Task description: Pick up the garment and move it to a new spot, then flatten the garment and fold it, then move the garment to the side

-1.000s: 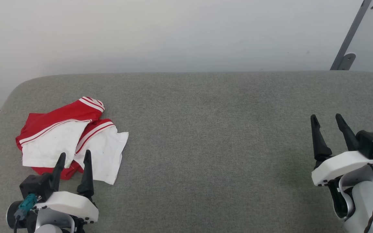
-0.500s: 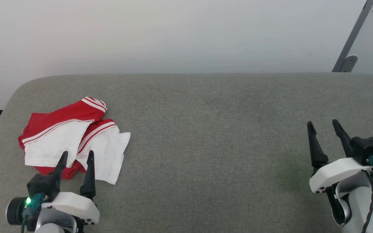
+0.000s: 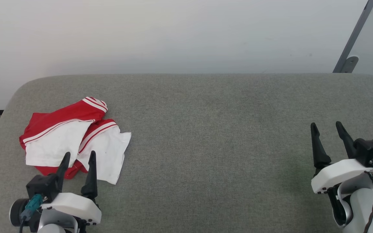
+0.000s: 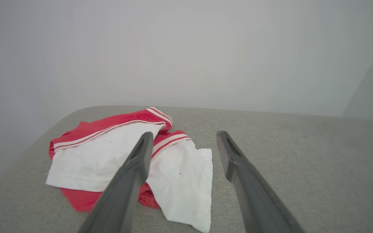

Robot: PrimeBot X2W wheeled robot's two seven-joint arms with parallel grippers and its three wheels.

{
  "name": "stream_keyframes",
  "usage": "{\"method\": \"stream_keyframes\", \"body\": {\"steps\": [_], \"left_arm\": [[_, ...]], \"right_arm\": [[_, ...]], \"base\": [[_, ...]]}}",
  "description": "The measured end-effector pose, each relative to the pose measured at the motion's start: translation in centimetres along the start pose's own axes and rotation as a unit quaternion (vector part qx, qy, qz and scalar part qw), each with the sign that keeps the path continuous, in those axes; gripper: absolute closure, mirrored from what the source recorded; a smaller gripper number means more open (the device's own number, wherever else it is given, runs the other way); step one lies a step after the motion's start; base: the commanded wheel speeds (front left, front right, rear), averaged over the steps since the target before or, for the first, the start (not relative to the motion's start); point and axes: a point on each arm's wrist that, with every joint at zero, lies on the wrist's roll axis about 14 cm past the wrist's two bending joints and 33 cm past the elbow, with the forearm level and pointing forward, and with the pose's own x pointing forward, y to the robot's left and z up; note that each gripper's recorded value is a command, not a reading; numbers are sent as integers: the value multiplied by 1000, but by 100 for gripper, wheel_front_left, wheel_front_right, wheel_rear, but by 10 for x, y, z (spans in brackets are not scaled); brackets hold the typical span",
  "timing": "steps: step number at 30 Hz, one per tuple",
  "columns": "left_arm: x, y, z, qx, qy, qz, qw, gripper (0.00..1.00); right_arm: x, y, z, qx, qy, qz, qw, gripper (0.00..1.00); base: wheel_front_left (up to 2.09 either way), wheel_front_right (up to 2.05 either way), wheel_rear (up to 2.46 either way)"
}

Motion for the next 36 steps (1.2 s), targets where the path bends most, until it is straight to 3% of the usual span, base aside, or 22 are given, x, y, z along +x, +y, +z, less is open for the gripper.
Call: {"method": "stream_keyframes", "body": {"steps": [20, 28, 36], "left_arm": [[-7, 13, -6, -16, 9, 18, 1000, 0], [-33, 55, -2, -15, 3, 86, 996, 0], [-81, 101, -6, -28, 6, 178, 984, 0]], "right_arm": [[8, 12, -2, 25, -2, 10, 1000, 0], [29, 67, -15, 33, 14, 80, 996, 0], [49, 142, -25, 46, 26, 169, 984, 0]], "base": [[0, 0, 0], [0, 0, 0], [0, 0, 0]]}}
